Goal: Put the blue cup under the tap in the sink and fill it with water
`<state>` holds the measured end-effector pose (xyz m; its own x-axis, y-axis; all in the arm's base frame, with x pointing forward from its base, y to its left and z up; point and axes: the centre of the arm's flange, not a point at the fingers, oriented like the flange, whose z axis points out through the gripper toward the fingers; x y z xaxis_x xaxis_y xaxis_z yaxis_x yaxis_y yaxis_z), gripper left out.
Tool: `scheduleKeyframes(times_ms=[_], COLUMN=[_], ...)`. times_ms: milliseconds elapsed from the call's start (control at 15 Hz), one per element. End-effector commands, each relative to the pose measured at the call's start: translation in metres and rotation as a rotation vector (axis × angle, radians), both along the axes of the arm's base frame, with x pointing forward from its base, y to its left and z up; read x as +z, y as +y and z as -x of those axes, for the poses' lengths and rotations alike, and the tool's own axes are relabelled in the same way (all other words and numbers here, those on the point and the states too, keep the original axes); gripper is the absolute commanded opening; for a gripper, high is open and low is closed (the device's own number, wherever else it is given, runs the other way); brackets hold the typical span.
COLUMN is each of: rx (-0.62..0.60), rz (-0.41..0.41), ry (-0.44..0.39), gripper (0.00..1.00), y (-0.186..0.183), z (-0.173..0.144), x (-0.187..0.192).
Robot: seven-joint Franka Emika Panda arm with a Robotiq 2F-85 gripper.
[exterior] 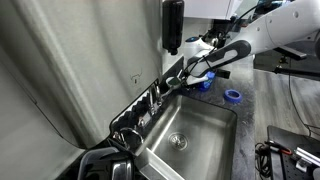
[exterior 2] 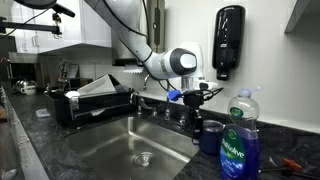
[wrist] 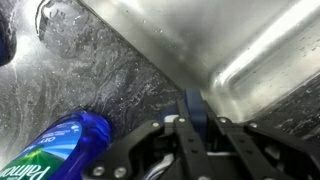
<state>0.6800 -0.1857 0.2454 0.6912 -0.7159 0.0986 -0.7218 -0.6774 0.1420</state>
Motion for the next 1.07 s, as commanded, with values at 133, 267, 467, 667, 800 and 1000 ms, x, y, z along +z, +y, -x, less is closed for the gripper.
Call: scheduleKeyframes(times_ms=[133,267,467,667,800,1000], rx=[0.012,0.021,0.054,0.106,0.16,0.256], rz=[-0.024,-0.035,-0.053,-0.067,-0.078,-0.094], ry=[0.024,0.023,0.007,-0.002,0.004,0.021], gripper=[0.04,0.04,0.04,0.04,0.04,0.04], y=[-0.003,-0.002,0.008,0.019,0.028,0.046], z=[-0.003,0.004,0.026,0.048,0.065,0.093], x=[0.005,0.012,0.029,0.048,0.062,0.073])
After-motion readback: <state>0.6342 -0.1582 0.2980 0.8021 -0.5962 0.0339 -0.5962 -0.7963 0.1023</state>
